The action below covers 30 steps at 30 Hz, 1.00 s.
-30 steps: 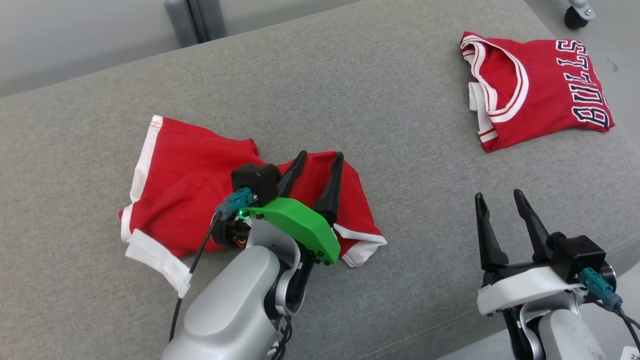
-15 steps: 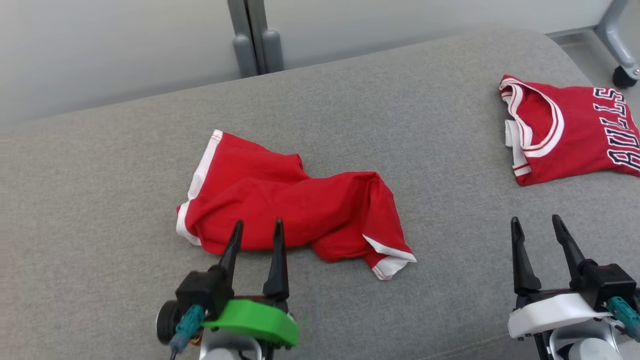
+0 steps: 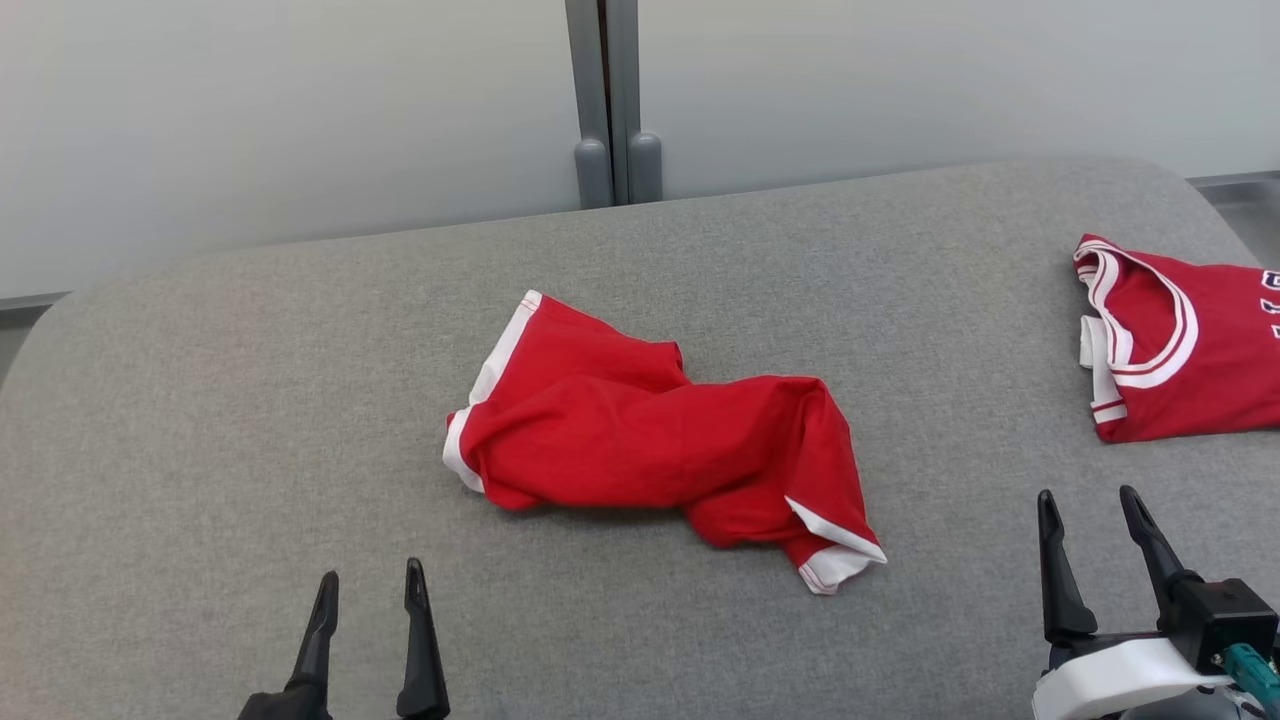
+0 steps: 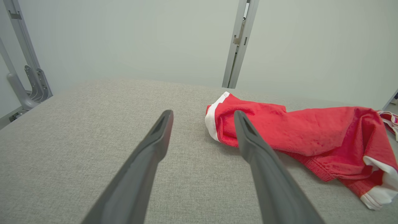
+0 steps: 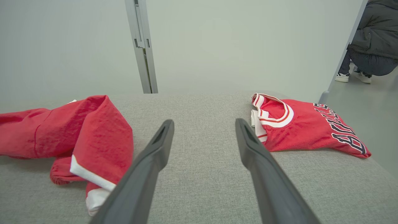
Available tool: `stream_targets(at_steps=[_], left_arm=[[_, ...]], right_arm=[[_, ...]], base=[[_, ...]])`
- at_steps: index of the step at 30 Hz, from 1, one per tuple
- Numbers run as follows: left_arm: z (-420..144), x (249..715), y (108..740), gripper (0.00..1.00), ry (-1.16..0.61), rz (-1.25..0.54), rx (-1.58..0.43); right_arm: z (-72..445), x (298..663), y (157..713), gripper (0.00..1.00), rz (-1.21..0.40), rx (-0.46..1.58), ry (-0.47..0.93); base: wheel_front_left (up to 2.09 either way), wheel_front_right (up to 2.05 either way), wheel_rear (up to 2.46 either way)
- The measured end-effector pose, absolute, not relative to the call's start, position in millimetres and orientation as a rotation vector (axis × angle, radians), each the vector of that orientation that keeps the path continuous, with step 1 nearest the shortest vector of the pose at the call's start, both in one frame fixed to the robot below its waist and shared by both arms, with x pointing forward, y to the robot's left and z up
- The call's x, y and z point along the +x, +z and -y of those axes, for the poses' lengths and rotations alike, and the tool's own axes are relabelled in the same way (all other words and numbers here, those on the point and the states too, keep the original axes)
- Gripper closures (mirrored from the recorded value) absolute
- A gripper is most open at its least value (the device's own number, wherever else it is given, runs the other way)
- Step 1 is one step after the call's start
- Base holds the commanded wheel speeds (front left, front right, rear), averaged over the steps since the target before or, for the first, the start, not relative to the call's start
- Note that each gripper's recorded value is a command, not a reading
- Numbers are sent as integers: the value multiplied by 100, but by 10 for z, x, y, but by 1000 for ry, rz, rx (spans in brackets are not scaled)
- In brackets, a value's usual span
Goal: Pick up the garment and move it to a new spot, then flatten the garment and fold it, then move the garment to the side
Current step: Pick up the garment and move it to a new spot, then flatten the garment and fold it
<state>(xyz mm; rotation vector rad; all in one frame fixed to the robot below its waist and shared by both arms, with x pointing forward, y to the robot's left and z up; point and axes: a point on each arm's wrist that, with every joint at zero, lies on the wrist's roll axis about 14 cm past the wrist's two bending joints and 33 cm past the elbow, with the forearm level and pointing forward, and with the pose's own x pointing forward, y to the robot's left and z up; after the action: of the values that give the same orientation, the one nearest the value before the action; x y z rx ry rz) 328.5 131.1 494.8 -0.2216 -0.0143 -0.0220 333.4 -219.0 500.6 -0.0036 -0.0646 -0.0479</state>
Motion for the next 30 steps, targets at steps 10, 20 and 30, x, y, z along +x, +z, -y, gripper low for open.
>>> stream_targets(at_steps=[10,20,30], left_arm=[[-1550,3124,4866,0,13,7,-188],[-1535,3129,4838,0,15,-4,-216],[-1532,3155,4831,0,18,-9,-219]], right_arm=[[2137,3291,4977,0,58,8,-32],[2125,3287,4935,0,45,15,-30],[2132,3287,4899,0,33,16,-33]], base=[[0,0,0],[0,0,0],[0,0,0]])
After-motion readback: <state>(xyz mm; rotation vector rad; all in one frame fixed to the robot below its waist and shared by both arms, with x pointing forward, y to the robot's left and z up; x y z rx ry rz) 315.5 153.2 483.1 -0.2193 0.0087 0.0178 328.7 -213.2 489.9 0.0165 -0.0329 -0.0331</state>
